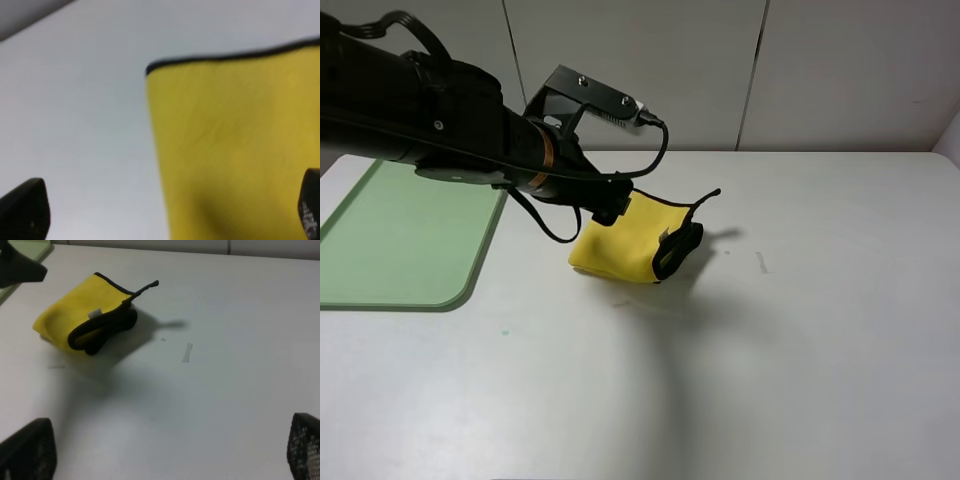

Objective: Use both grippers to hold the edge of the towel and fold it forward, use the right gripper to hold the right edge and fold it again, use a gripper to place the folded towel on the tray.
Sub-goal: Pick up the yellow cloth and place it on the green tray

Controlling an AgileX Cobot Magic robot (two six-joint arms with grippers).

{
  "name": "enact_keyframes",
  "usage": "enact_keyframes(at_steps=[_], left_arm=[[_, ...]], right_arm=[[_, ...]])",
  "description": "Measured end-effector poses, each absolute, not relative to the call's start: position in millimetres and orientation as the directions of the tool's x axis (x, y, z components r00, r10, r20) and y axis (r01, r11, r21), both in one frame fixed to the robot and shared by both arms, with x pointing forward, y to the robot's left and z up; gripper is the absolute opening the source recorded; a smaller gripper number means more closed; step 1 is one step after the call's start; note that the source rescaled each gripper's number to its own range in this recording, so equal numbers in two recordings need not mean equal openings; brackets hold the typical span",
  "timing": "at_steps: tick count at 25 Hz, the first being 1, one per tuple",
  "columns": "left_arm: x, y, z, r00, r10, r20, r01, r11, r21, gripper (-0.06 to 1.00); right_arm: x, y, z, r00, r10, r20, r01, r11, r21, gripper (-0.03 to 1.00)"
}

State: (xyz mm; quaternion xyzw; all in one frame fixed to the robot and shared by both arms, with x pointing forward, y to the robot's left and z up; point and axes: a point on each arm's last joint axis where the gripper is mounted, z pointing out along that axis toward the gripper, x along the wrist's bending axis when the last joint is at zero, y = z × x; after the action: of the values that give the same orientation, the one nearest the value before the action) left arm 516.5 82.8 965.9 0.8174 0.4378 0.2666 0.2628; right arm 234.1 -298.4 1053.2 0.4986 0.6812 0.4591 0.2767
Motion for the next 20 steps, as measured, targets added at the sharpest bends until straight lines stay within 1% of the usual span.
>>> enact_keyframes(at_steps=[6,13,20], left_arm=[[526.0,95.9,954.4,0.451,0.874,0.184,0.613,-0.453,0.647,1.0],[534.0,97.4,922.0,0.466,0.868,0.171,0.657,-0.469,0.591,1.0],[543.1,98.8,904.8,0.478,0.869,0.129,0.674,-0.457,0.58,1.0]], right_arm=[[234.1,-298.4,1053.2,-0.35,0.933,0.081,0.425,0.081,0.901,1.0],[234.1,-298.2,1053.2,-0.351,0.933,0.083,0.426,0.08,0.901,1.0],[234.1,-298.2,1053.2,-0.351,0.933,0.083,0.426,0.08,0.901,1.0]])
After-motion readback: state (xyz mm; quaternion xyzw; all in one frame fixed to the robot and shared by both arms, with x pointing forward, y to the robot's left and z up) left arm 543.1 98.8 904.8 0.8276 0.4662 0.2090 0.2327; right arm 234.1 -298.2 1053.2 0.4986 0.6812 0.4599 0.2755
